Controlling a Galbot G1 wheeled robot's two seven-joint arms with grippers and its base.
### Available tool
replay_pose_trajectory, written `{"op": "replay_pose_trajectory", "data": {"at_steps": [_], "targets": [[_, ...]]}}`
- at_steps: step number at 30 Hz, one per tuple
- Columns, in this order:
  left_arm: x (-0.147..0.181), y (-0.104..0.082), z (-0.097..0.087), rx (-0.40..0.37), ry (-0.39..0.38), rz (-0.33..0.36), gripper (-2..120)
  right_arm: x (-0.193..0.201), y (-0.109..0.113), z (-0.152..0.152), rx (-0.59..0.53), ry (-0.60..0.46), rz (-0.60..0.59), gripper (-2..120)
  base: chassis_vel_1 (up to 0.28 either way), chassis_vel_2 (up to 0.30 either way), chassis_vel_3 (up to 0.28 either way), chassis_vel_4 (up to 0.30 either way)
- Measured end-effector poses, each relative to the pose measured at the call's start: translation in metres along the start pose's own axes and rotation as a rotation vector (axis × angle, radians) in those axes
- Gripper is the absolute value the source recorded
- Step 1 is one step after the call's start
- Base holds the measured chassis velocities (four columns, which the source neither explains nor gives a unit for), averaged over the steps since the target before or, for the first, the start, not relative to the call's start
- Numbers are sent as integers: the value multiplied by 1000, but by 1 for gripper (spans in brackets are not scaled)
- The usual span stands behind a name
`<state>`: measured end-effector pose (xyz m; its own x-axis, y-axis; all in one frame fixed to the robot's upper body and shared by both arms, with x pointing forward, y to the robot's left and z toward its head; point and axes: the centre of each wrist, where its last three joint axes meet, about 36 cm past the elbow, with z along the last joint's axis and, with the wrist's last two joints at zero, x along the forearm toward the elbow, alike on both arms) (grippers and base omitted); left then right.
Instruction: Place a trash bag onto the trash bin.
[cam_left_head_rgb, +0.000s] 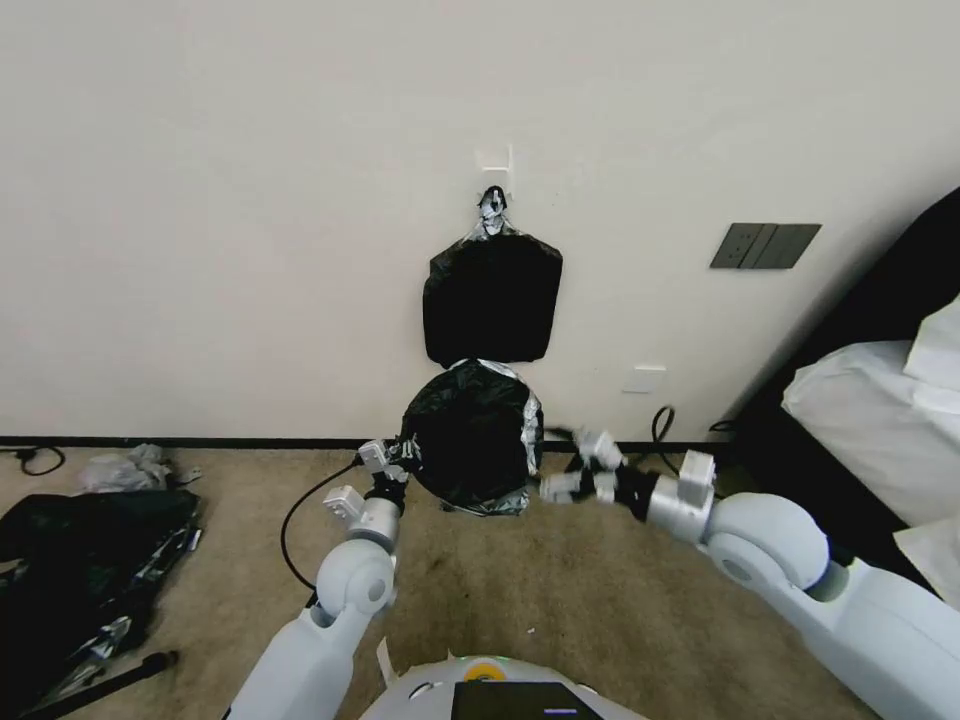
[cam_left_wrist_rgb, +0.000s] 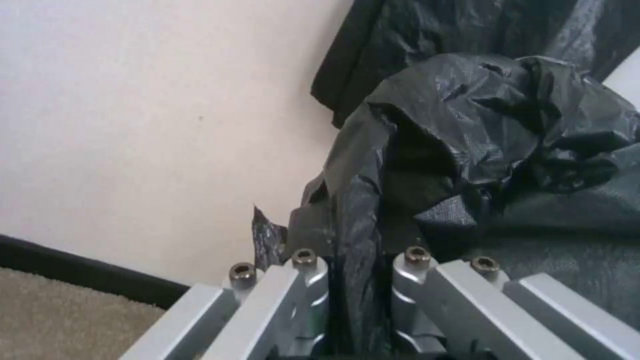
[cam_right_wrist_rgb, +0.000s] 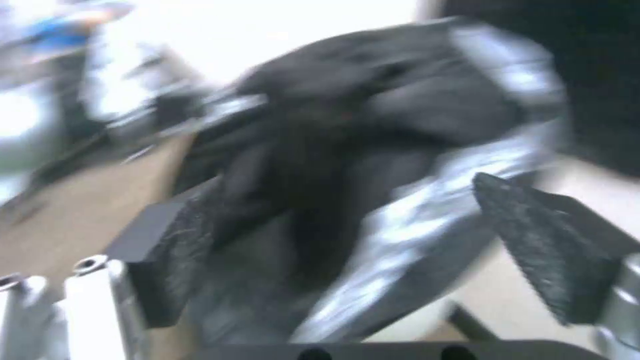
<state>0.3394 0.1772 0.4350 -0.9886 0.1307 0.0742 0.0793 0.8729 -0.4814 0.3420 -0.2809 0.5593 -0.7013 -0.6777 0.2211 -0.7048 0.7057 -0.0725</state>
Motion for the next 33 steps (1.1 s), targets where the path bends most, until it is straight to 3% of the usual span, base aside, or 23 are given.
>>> {"op": "replay_pose_trajectory", "data": {"at_steps": [1, 2, 4, 6, 9, 12, 13, 19, 33], "targets": [[0, -1, 0, -5, -1, 4, 5, -3, 4, 0, -38, 4, 75, 99, 0, 0, 0, 0], [0, -1, 0, -5, -1, 4, 5, -3, 4, 0, -38, 4, 75, 99, 0, 0, 0, 0], [2, -5, 0, -14, -4, 15, 5, -12, 17, 8, -149, 1, 204, 100, 0, 0, 0, 0], [2, -6, -1, -18, -5, 18, 5, -14, 22, 10, -182, -1, 228, 100, 0, 0, 0, 0], [1, -7, -4, -34, -13, 22, 5, -21, 53, 17, -310, -10, 317, 100, 0, 0, 0, 0], [-1, -7, -3, -46, -16, 22, 5, -24, 68, 16, -337, -14, 355, 97, 0, 0, 0, 0], [-2, -7, -2, -58, -17, 22, 5, -27, 81, 16, -331, -17, 394, 97, 0, 0, 0, 0], [-3, -8, 1, -90, -22, 29, 5, -32, 97, 18, -236, -18, 459, 99, 0, 0, 0, 0], [-3, -12, 0, -80, -31, 38, 5, -41, 94, 38, -103, 38, 565, 98, 0, 0, 0, 0]]}}
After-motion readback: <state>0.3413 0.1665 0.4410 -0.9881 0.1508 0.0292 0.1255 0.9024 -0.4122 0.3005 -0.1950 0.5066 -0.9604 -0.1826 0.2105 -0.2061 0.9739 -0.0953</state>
